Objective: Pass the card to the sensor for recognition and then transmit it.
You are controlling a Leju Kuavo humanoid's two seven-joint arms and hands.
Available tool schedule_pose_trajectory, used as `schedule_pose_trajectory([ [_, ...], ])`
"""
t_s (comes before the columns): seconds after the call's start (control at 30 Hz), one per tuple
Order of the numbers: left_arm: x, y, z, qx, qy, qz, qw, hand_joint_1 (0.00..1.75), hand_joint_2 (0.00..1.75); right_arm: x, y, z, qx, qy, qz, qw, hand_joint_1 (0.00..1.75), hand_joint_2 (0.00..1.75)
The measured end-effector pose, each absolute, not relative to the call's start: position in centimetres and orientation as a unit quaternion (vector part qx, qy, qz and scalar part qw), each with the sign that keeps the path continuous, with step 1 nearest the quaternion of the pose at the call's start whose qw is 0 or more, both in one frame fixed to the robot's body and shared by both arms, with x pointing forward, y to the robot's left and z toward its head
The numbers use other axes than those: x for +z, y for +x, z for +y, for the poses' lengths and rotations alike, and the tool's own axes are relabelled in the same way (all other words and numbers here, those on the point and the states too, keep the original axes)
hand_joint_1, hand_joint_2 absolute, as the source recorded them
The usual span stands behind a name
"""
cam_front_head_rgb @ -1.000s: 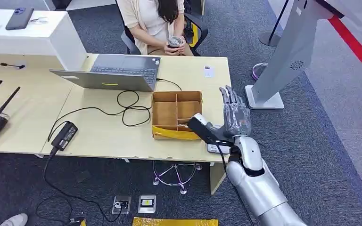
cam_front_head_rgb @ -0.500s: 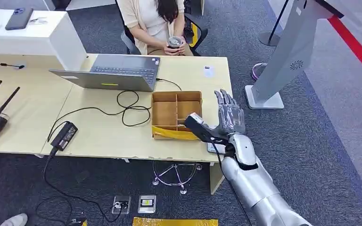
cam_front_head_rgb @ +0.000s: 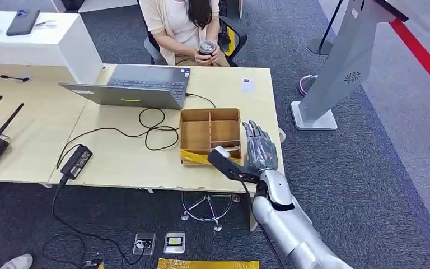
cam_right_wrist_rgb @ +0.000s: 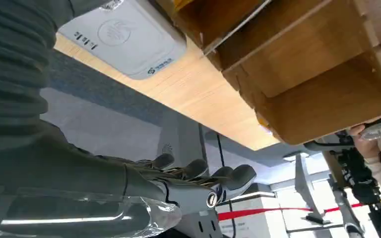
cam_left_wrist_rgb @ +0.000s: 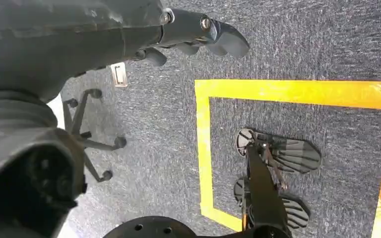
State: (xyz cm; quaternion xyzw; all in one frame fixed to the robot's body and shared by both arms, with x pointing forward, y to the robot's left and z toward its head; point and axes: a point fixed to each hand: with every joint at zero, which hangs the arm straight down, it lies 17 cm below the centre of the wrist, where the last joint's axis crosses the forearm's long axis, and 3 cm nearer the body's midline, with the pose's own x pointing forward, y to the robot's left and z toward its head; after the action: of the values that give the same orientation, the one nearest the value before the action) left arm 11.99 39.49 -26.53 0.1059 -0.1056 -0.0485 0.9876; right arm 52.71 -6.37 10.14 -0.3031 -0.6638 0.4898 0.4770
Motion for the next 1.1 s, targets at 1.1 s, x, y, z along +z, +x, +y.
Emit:
schedule_pose_trajectory([
  [1.1,-26.5,11.9,39.5,-0.068,0.106,-0.108,0.986,0.00,0.00,11.2,53.1,-4.2,0.494,-0.299,-0.673,0.461,0.00,1.75],
])
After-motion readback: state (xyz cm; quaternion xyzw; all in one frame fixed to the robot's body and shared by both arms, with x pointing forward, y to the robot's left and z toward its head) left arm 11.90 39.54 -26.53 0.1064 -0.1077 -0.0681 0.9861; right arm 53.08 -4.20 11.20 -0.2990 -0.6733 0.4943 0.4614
